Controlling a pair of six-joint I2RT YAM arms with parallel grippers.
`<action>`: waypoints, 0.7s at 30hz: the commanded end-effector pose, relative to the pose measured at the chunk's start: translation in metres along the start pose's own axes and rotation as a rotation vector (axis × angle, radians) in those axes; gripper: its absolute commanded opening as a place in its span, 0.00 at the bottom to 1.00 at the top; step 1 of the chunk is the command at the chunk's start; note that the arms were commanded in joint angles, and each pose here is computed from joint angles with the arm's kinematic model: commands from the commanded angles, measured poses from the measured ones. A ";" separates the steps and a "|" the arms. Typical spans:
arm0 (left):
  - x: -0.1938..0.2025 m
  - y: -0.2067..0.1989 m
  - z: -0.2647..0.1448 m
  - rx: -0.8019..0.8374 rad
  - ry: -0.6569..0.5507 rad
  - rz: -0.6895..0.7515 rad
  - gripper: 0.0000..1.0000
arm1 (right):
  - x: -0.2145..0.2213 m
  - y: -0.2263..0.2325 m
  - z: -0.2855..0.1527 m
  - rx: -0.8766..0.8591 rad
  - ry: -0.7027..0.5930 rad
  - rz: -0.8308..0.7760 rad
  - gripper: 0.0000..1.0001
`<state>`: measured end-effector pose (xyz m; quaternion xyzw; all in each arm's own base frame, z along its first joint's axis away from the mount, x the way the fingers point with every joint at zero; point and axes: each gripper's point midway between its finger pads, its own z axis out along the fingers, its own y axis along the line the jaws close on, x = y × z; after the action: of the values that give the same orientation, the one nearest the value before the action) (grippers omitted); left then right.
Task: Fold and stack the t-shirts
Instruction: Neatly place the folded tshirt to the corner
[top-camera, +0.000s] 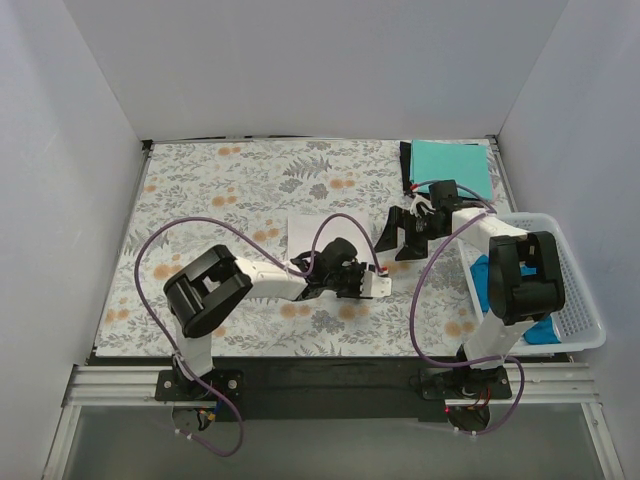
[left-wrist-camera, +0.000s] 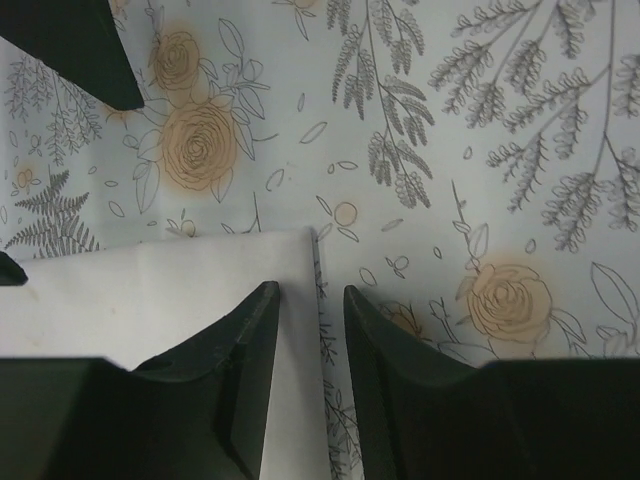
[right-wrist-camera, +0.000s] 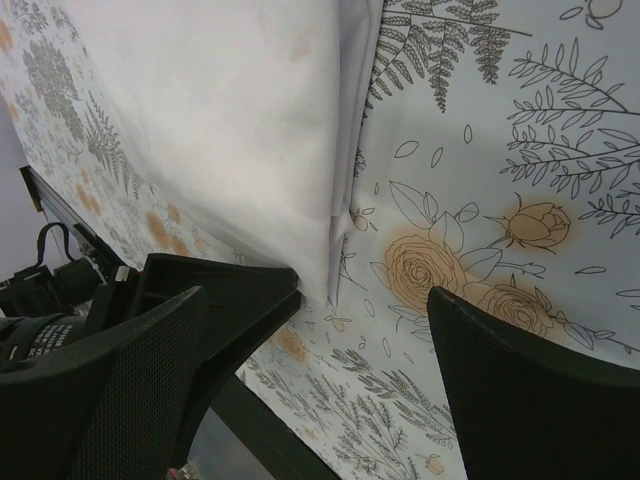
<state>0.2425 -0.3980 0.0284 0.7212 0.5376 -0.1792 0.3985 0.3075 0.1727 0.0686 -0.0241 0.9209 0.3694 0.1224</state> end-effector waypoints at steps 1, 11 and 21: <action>-0.012 0.017 0.010 -0.049 -0.031 0.041 0.30 | -0.001 0.004 0.003 -0.046 -0.003 0.026 0.96; -0.022 0.037 0.008 -0.075 -0.064 -0.001 0.00 | 0.013 0.005 0.012 -0.110 0.035 0.083 0.93; -0.057 0.066 -0.021 -0.086 -0.201 -0.108 0.00 | 0.017 0.010 0.029 -0.210 0.068 0.189 0.90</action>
<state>0.2775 -0.4139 0.0555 0.6713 0.5603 -0.2162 0.4344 0.2916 0.1924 0.0495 0.0300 0.8935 0.4444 0.0567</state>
